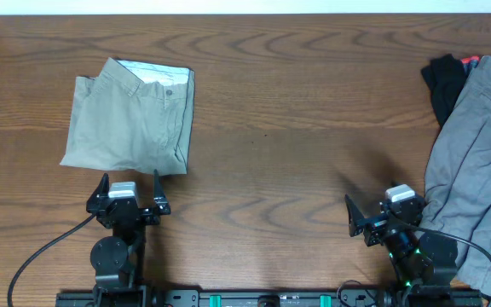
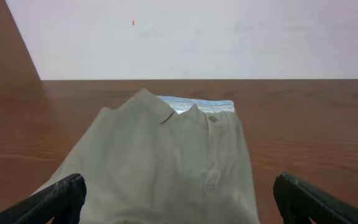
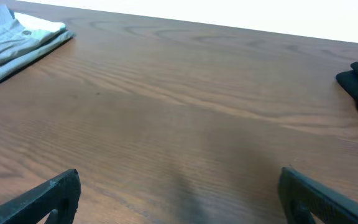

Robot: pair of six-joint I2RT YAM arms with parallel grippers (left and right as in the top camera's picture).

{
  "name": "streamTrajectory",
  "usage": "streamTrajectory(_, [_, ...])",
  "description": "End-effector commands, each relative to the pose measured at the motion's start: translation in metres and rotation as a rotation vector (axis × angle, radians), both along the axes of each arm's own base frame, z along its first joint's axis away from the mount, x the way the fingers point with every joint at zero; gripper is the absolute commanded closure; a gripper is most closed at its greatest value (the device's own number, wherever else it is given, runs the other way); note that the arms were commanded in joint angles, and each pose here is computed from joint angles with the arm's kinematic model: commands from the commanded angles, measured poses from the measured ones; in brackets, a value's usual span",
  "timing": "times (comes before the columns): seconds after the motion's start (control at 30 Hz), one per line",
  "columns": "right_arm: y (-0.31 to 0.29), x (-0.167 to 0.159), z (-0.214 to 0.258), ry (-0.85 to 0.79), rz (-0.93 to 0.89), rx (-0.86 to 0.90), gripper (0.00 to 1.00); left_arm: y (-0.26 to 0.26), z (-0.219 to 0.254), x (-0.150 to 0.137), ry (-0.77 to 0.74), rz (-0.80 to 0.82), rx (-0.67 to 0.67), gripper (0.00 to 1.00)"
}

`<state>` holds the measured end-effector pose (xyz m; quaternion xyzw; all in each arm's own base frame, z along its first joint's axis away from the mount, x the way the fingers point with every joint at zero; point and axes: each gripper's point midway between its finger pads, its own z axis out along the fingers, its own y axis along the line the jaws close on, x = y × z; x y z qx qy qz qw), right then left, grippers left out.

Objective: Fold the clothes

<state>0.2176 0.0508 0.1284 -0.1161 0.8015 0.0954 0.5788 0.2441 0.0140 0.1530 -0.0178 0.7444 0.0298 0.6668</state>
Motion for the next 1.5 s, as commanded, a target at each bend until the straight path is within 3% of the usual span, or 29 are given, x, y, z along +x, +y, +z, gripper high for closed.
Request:
streamTrajectory(0.0, [-0.0007,0.0002,-0.0008,-0.006,0.001,-0.011,0.01,0.0050,-0.0169,-0.0012,0.050,0.028,0.016,0.02])
streamTrajectory(1.47, [0.0051,0.0000,0.0043,-0.026,0.034,0.000,0.01,0.0050,-0.0166,-0.0011,0.048,0.029,0.016,0.02])
